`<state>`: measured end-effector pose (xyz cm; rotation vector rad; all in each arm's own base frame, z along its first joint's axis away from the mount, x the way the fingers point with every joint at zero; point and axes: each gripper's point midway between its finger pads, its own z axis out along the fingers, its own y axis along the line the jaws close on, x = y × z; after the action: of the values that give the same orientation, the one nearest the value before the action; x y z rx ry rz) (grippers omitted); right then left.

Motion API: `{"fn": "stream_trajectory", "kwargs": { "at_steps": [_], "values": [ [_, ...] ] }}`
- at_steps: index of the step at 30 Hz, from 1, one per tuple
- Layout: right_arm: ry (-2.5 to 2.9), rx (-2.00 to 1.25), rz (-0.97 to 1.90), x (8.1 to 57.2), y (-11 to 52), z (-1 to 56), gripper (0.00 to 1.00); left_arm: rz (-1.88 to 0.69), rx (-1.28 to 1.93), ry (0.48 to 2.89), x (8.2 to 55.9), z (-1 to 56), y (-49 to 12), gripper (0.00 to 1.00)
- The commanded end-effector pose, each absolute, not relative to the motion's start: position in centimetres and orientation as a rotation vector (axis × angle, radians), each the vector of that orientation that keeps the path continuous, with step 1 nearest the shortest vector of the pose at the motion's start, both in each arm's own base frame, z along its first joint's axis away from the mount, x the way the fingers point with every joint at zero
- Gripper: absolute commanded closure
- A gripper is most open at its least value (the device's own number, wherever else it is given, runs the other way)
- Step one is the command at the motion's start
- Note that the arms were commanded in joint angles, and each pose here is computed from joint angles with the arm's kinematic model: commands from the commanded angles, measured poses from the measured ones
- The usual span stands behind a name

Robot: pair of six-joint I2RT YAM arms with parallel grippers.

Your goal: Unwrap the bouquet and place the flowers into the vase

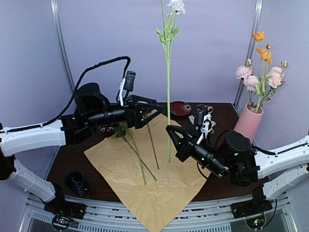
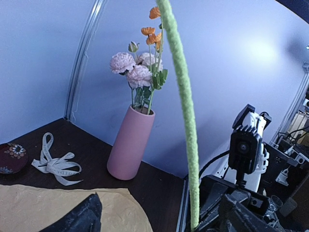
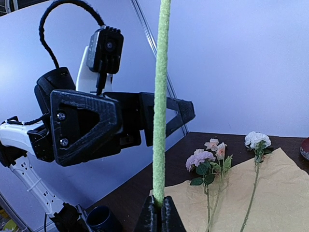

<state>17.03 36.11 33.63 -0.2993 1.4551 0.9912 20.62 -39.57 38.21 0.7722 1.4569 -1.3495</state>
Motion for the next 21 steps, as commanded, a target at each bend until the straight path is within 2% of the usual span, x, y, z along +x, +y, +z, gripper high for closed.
{"fn": "stream_trajectory", "kwargs": {
  "at_steps": [1, 15, 19, 21],
  "values": [
    [1.383, -0.307, 0.915, 16.7, 35.8, 34.3, 1.0, -1.441, 0.809, 1.367, 19.4, 40.4, -40.2, 0.15],
    [1.386, -0.351, 0.858, 16.3, 36.5, 32.9, 1.0, -1.578, 0.885, 1.325, 17.9, 40.1, -41.5, 0.33],
    [1.388, -0.356, 0.858, 16.3, 36.8, 32.7, 1.0, -1.582, 0.894, 1.328, 17.9, 39.9, -41.7, 0.43],
    [1.391, -0.361, 0.856, 16.3, 36.9, 32.5, 1.0, -1.587, 0.9, 1.328, 17.8, 39.7, -41.9, 0.52]
  ]
}}
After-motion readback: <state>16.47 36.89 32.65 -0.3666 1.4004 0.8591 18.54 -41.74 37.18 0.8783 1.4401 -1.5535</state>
